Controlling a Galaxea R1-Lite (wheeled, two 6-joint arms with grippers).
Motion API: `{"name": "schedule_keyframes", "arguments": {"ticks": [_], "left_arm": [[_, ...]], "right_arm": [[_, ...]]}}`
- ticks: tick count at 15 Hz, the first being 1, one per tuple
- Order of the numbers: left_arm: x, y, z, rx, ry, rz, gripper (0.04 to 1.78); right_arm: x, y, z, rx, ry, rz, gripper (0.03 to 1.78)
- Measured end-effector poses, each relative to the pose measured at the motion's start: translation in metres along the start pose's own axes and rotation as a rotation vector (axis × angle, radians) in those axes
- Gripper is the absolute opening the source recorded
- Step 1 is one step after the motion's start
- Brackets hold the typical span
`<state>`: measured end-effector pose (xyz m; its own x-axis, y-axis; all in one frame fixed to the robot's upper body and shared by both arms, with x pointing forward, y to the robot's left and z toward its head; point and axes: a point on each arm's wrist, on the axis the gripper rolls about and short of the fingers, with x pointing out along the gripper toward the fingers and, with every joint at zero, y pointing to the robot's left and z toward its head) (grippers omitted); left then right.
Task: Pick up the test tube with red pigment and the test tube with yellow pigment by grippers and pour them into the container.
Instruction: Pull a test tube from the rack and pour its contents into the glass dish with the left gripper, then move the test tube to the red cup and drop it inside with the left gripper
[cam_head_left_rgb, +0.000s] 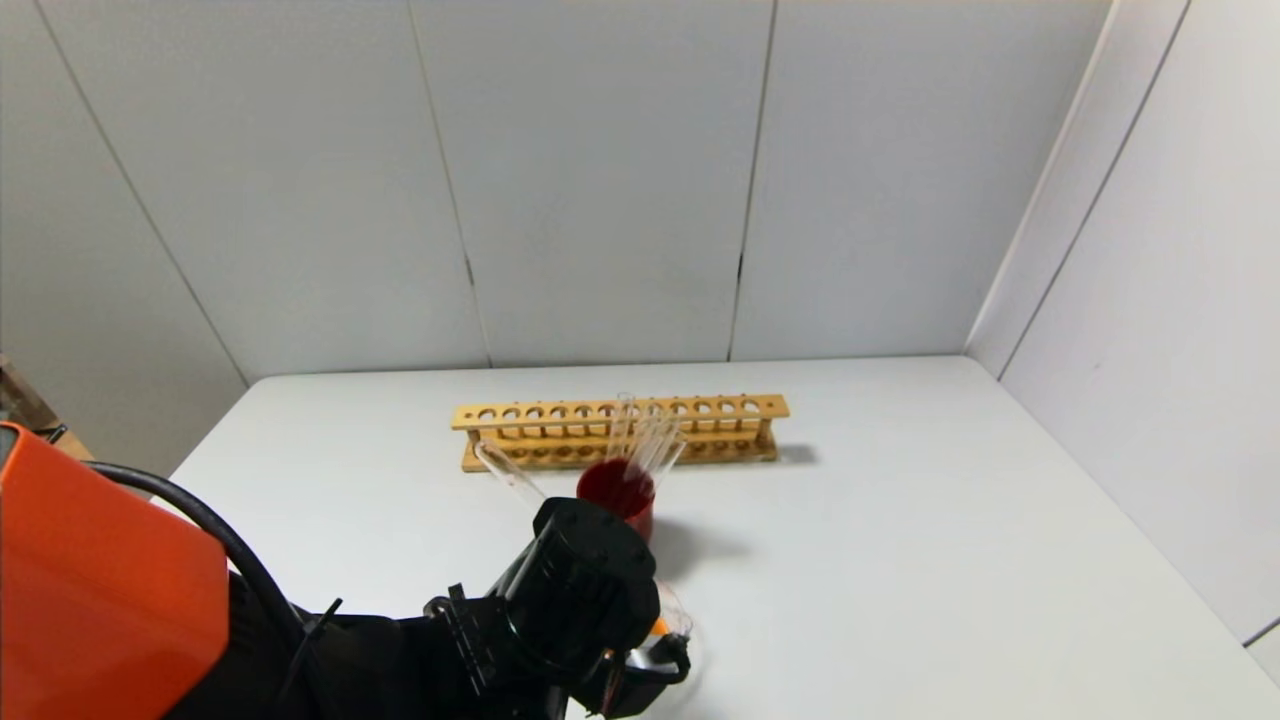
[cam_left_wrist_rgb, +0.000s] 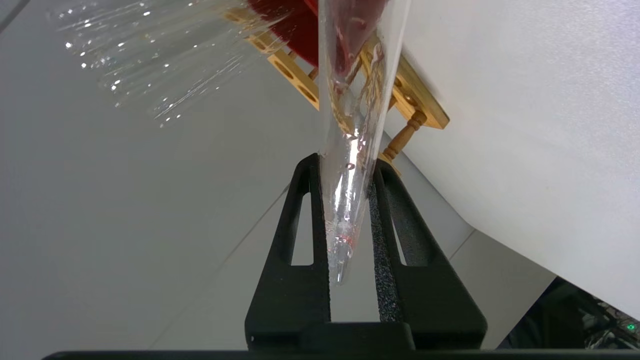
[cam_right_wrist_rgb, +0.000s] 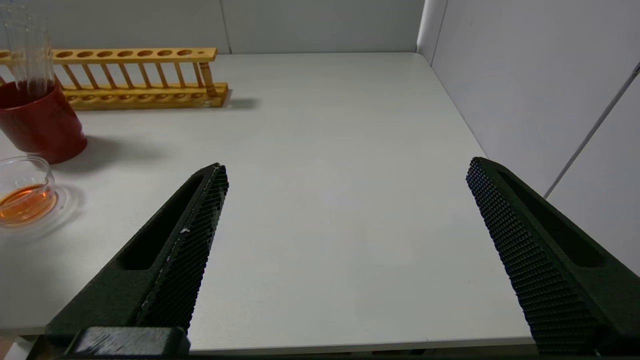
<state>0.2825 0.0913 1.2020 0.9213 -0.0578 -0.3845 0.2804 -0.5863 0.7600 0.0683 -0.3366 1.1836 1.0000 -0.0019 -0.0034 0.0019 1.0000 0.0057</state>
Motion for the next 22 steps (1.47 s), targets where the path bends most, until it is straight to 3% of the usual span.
{"name": "schedule_keyframes", "arguments": {"ticks": [3,7,16,19,22], "left_arm": [[-0.004,0.019,-0.007,-0.115,0.005,0.067,0.30],[-0.007,0.055,-0.019,-0.434,0.011,0.195,0.30],[-0.018,0.131,-0.084,-1.302,0.086,0.433,0.30],[-0.019,0.134,-0.099,-1.526,0.067,0.408,0.30],[-0.019,0.124,-0.097,-1.727,-0.002,0.278,0.30]], "right_arm": [[0.000,0.000,0.000,0.000,0.000,0.000,1.74],[0.000,0.000,0.000,0.000,0.000,0.000,1.74],[0.000,0.000,0.000,0.000,0.000,0.000,1.74],[0.000,0.000,0.000,0.000,0.000,0.000,1.74],[0.000,0.000,0.000,0.000,0.000,0.000,1.74]]}}
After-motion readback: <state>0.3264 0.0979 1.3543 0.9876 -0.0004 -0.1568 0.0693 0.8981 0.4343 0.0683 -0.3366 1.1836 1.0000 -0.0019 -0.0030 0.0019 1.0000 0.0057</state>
